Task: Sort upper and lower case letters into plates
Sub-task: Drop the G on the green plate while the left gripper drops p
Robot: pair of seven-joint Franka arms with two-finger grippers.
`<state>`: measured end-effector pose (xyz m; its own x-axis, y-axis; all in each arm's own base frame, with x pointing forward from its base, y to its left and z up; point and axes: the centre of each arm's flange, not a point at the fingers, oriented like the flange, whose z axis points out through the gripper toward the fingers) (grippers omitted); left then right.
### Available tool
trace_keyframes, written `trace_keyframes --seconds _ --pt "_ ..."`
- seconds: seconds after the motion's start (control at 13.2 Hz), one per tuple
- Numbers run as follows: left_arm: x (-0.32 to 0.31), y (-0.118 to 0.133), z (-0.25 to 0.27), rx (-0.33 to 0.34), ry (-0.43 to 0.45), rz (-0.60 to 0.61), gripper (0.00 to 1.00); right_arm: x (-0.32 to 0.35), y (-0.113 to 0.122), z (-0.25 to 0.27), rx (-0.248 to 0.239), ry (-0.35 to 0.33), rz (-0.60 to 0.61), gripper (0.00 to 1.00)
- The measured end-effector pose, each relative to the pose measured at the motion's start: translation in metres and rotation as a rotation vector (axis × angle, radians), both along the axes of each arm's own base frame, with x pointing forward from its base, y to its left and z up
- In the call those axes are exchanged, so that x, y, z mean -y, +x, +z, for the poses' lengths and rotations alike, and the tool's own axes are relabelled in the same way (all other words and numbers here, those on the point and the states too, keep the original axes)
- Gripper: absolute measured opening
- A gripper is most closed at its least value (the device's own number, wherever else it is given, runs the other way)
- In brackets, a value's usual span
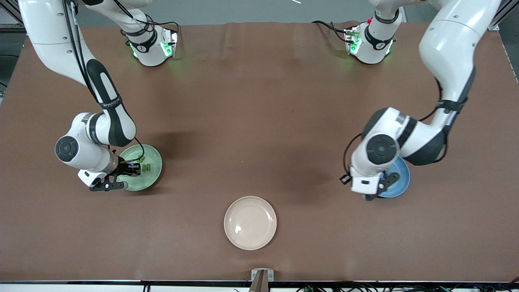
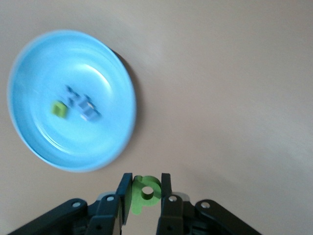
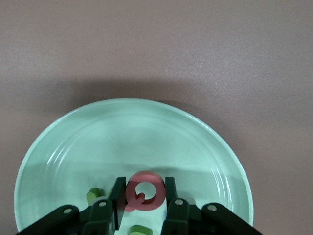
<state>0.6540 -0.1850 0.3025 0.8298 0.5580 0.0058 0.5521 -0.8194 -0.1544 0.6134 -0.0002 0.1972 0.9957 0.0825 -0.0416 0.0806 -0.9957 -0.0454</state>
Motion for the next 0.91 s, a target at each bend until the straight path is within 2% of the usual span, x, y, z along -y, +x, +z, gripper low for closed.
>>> trace_keyframes --seconds 0.23,0.3,0.61,0.68,0.91 --pt "-0.077 0.004 -0.016 -0.057 -0.011 -0.026 0.27 0.000 0.000 -0.001 -0.002 0.000 0.000 0.37" --pt "-0.095 0.002 -0.024 -0.075 -0.016 -0.027 0.27 0.000 0.000 -0.002 -0.003 0.000 0.000 0.44" --pt "-0.111 -0.002 -0.056 -0.102 -0.050 -0.022 0.27 -0.002 0.006 0.009 -0.001 0.005 -0.002 0.86" --pt "-0.110 -0.003 -0.062 -0.111 -0.055 -0.023 0.33 -0.004 0.007 0.018 -0.021 0.010 -0.018 0.97" --pt "-0.116 -0.001 -0.060 -0.106 -0.058 -0.013 0.65 -0.005 0.004 0.084 -0.105 0.022 -0.080 1.00"
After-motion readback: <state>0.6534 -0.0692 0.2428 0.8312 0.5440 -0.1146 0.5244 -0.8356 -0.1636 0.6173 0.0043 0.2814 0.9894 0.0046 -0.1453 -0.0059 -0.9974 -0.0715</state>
